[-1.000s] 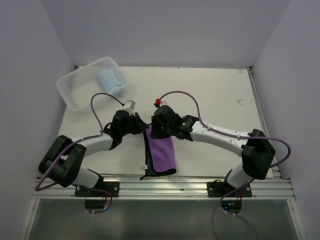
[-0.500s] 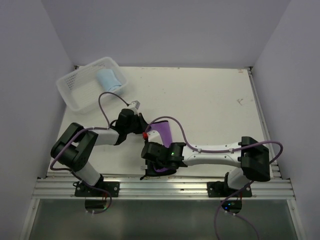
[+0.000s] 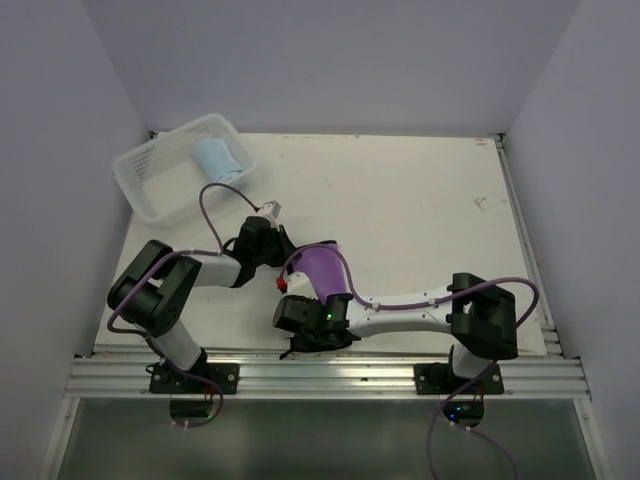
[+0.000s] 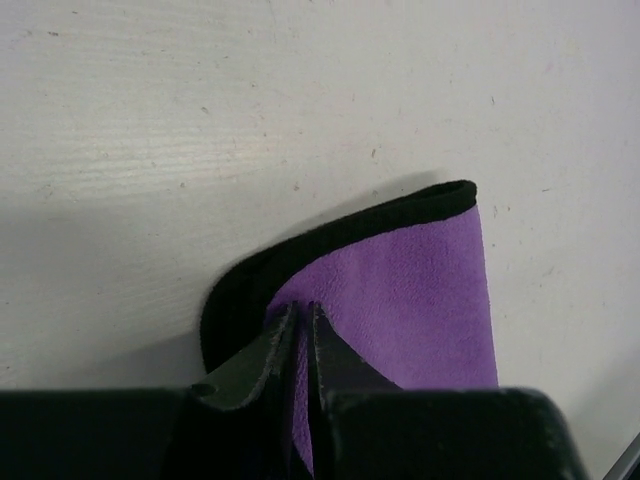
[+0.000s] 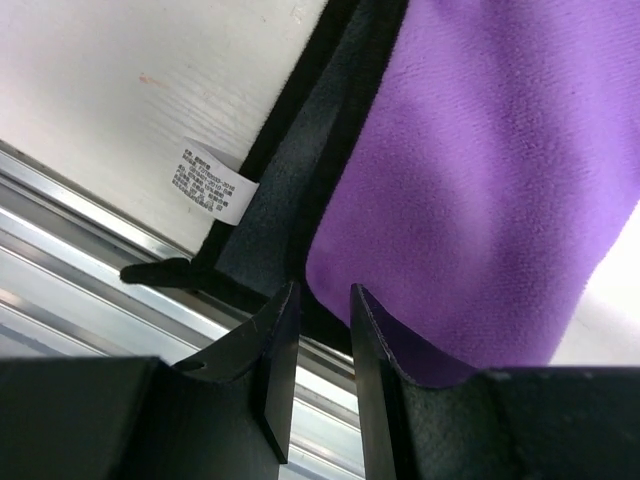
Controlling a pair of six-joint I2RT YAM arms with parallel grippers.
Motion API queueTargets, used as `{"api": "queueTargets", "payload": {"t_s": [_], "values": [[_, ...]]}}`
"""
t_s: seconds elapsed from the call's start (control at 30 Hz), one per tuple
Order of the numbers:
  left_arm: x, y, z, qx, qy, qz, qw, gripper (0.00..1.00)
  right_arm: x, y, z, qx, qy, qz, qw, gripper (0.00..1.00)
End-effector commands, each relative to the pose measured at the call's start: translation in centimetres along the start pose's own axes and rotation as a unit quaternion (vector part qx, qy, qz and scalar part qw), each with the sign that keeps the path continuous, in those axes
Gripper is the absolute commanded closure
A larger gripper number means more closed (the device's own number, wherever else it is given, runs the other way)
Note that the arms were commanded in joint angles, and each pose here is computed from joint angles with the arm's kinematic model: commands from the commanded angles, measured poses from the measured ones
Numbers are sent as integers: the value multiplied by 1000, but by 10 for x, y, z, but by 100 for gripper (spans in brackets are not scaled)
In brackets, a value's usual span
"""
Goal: Roll the towels
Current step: Fold the towel
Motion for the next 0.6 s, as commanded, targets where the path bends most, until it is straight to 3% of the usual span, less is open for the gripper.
{"api": "queueTargets", "payload": {"t_s": [0.0,0.57], "values": [[17,7,-6,-1,15,-32,999,89,11,1,11,18,9,-17,1000,69],[25,21,-4,23,-9,-46,999,93,8,23,17,-7,-17,-1,1000,73]]}}
Point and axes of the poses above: each gripper's point midway between its finger pads, its own y axis out along the fingers, its own z axis along the line the jaws close on, x = y × z, the point moved 6 cm from there along -y, back along the fingers, and after that the axes turned 6 degrees about -y, right-handed, at the moved point
